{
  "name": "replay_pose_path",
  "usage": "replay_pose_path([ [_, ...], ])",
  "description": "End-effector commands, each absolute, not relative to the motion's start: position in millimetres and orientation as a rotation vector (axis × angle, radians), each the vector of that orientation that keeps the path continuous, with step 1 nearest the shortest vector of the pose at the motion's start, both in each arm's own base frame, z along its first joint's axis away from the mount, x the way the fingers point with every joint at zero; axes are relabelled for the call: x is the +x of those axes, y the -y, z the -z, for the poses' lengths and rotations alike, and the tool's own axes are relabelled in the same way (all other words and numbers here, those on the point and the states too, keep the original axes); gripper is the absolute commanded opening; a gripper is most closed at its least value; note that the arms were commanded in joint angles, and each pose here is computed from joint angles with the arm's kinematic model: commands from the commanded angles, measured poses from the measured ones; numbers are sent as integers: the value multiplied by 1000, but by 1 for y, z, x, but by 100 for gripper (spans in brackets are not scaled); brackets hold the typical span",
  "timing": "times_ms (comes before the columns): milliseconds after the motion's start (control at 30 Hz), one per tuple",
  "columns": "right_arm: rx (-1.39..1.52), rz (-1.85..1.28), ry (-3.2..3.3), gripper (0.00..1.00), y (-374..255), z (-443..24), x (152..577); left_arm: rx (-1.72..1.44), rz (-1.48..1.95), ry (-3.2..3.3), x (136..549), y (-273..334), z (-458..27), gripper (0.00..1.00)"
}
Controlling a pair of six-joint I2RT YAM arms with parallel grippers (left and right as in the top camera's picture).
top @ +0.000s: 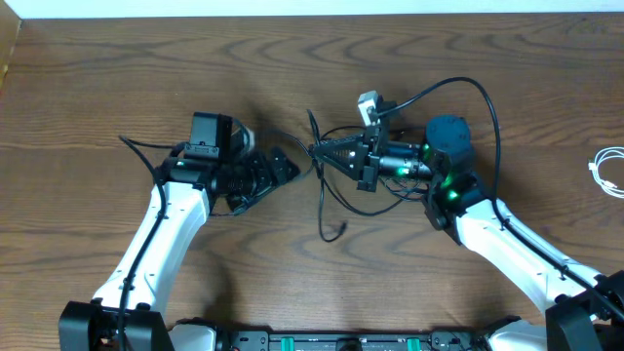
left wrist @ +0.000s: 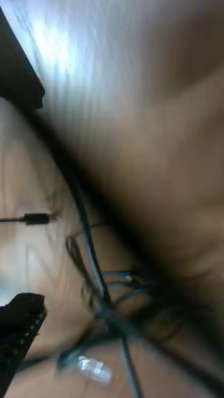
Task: Untangle cables
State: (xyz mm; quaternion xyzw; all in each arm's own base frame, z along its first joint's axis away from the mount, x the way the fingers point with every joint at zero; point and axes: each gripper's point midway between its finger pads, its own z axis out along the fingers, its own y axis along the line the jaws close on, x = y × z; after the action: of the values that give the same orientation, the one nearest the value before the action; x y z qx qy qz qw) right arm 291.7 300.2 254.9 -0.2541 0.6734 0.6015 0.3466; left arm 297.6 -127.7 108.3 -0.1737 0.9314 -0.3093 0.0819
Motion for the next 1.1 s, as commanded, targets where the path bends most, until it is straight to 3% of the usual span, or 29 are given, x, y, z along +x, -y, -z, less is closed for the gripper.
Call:
replay_pose_path([
  [0, -706, -1613, -1724, 1, -299, -266, 281, -488, 1138, -2726, 300, 148, -129, 98],
  [200, -717, -1599, -1688, 1, -298, -274, 280, -471, 1320, -2624, 312, 169, -153, 98],
  [500, -745, -1584, -1617, 1, -294, -294, 273, -530, 1188, -2644, 313, 200, -144, 97],
  [533, -746, -1583, -1613, 1, -294, -295, 273, -505, 1191, -2636, 313, 207, -146, 86],
  [600, -747, -1583, -1613, 1, -294, -295, 273, -457, 1166, -2620, 313, 216, -147, 40],
  [700, -761, -1591, -1611, 1, -293, -295, 271, -522, 1030, -2619, 316, 213, -137, 8],
  [900, -783, -1598, -1613, 1, -280, -294, 273, -708, 610, -2639, 315, 160, -106, 8],
  [1067, -684, -1490, -1711, 2, -255, -271, 301, -863, 320, -2674, 300, 106, -88, 8],
])
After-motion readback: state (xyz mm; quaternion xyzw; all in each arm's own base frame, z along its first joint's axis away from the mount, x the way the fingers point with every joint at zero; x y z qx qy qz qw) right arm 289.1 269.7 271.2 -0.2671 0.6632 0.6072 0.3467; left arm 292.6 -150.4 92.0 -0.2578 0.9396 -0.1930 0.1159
